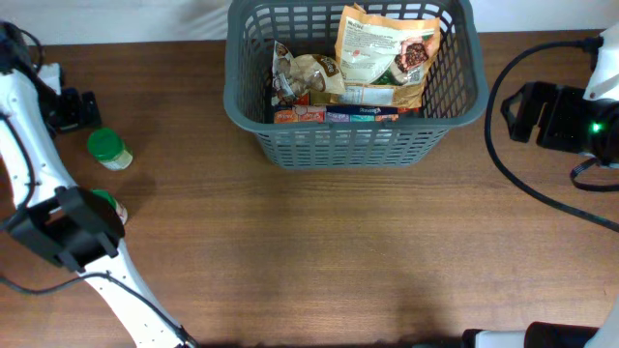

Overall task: Pack container
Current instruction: 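Move the left gripper down onto the rear green-lidded jar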

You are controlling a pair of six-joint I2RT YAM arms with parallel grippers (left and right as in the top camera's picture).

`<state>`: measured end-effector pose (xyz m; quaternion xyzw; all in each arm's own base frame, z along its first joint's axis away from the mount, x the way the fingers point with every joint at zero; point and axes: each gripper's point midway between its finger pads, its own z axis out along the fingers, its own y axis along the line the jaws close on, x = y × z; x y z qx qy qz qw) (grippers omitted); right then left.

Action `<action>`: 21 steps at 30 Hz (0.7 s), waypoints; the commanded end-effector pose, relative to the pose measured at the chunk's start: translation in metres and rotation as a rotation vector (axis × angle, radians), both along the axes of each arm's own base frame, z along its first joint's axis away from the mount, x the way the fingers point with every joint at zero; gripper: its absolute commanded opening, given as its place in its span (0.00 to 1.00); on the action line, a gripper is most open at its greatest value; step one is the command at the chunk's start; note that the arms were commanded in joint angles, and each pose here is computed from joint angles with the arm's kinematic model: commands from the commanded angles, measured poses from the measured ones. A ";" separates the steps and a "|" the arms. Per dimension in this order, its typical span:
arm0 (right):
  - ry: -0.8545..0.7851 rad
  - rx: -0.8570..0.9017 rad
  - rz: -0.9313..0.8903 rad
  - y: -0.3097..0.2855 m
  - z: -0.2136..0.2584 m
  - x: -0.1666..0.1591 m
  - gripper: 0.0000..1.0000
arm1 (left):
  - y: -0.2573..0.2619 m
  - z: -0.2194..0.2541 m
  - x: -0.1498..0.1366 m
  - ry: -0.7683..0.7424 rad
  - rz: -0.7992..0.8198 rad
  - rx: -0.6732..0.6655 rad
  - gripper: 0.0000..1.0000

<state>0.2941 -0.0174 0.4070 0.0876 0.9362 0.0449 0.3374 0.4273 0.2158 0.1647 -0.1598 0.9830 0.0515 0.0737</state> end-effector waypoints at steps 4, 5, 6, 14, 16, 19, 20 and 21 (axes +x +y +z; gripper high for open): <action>0.005 0.016 -0.006 0.000 -0.001 -0.001 0.99 | -0.008 -0.061 0.010 0.089 -0.013 -0.093 1.00; 0.005 0.016 -0.006 0.000 -0.001 -0.001 0.99 | -0.009 -0.070 0.012 0.098 -0.014 -0.106 1.00; 0.005 0.016 -0.006 0.000 -0.001 -0.001 0.99 | -0.008 -0.078 0.013 0.107 -0.013 -0.112 1.00; 0.010 -0.049 -0.053 -0.014 -0.001 -0.002 0.99 | -0.007 -0.129 0.023 0.147 -0.022 -0.137 1.00; 0.009 -0.044 -0.123 -0.025 -0.001 -0.002 0.99 | -0.007 -0.136 0.023 0.155 -0.023 -0.141 1.00; 0.003 0.018 -0.284 -0.050 0.000 -0.007 0.99 | -0.008 -0.140 0.025 0.154 -0.025 -0.140 0.99; 0.002 0.019 -0.317 -0.059 0.000 -0.009 0.99 | -0.008 -0.140 0.026 0.150 -0.026 -0.138 0.98; 0.000 0.018 -0.358 -0.071 0.000 -0.012 0.99 | -0.008 -0.140 0.028 0.146 -0.029 -0.136 0.97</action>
